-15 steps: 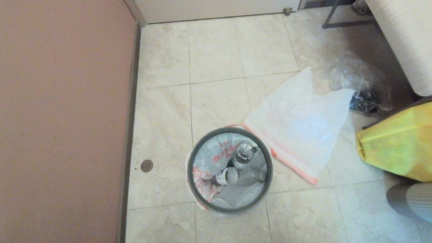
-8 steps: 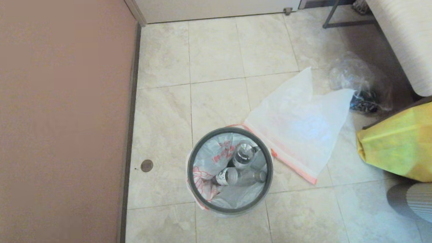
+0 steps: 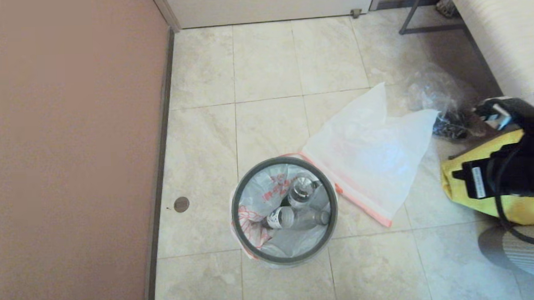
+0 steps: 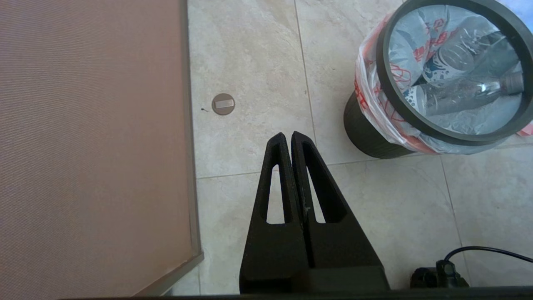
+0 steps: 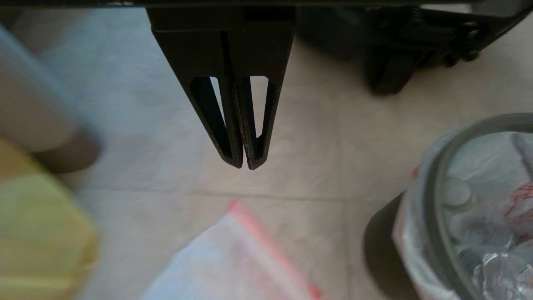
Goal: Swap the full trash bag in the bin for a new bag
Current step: Place the trash can ring on the floor
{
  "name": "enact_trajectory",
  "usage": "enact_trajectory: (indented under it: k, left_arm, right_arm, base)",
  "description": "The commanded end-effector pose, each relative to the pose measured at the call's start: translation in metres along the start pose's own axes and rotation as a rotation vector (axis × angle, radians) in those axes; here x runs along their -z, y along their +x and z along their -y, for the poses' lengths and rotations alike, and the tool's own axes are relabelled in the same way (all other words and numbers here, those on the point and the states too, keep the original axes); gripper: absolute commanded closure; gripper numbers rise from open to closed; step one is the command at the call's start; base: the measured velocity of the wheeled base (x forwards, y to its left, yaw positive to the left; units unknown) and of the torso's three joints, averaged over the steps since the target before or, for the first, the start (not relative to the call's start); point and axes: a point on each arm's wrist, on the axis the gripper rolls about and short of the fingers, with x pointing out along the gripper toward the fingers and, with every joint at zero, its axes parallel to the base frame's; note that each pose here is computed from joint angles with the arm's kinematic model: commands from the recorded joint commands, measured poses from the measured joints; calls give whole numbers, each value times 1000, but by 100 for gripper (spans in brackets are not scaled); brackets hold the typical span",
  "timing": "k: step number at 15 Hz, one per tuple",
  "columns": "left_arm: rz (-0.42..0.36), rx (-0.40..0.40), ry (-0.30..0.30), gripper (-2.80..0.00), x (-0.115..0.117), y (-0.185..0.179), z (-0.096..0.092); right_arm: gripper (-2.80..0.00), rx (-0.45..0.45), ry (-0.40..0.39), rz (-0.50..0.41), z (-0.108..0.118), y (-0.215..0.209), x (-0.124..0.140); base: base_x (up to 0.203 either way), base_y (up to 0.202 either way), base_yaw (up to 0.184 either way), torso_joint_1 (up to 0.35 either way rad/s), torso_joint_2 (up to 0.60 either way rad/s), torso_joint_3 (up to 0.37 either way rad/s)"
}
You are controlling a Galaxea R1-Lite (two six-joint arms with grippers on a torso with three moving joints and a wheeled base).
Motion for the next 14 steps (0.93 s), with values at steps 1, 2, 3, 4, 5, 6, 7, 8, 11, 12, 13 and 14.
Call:
enact_trajectory:
  k: [1, 2, 3, 4, 5, 6, 7, 8, 11, 12, 13, 14]
  left_arm:
    - [-12, 0, 0, 0, 3, 1, 0]
    - [-12, 0, 0, 0, 3, 1, 0]
    - [-12, 0, 0, 0, 3, 1, 0]
    - [-12, 0, 0, 0, 3, 1, 0]
    - [-12, 0, 0, 0, 3, 1, 0]
    - [-12, 0, 0, 0, 3, 1, 0]
    - [-12, 0, 0, 0, 3, 1, 0]
    - [-12, 0, 0, 0, 3, 1, 0]
    - [-12, 0, 0, 0, 3, 1, 0]
    - [-12, 0, 0, 0, 3, 1, 0]
    - [-12, 0, 0, 0, 3, 1, 0]
    - [-12, 0, 0, 0, 3, 1, 0]
  right_arm:
    - [0, -23, -17, -109, -20, 47, 1]
    - [0, -42, -6, -116, -32, 57, -6]
    - [0, -65, -6, -148, -47, 66, -11]
    - [0, -83, -7, -189, -60, 73, -12]
    - [0, -90, -19, -237, -73, 82, -12]
    - [0, -83, -33, -259, -82, 87, -15]
    - [0, -72, -52, -273, -92, 93, -18]
    - [0, -70, -74, -269, -103, 96, -24]
    - [-280, -94, -145, -245, -144, 109, -30]
    - [-280, -94, -159, -242, -153, 115, -29]
    - [-280, -90, -165, -241, -160, 124, -28]
    - [-280, -83, -168, -243, -164, 132, -27]
  base:
    - [0, 0, 0, 0, 0, 0]
    - [0, 0, 0, 0, 0, 0]
    - [0, 0, 0, 0, 0, 0]
    - [0, 0, 0, 0, 0, 0]
    - [0, 0, 0, 0, 0, 0]
    - [0, 0, 0, 0, 0, 0]
    - [0, 0, 0, 0, 0, 0]
    - [0, 0, 0, 0, 0, 0]
    - [0, 0, 0, 0, 0, 0]
    - [0, 0, 0, 0, 0, 0]
    - [0, 0, 0, 0, 0, 0]
    - [0, 0, 0, 0, 0, 0]
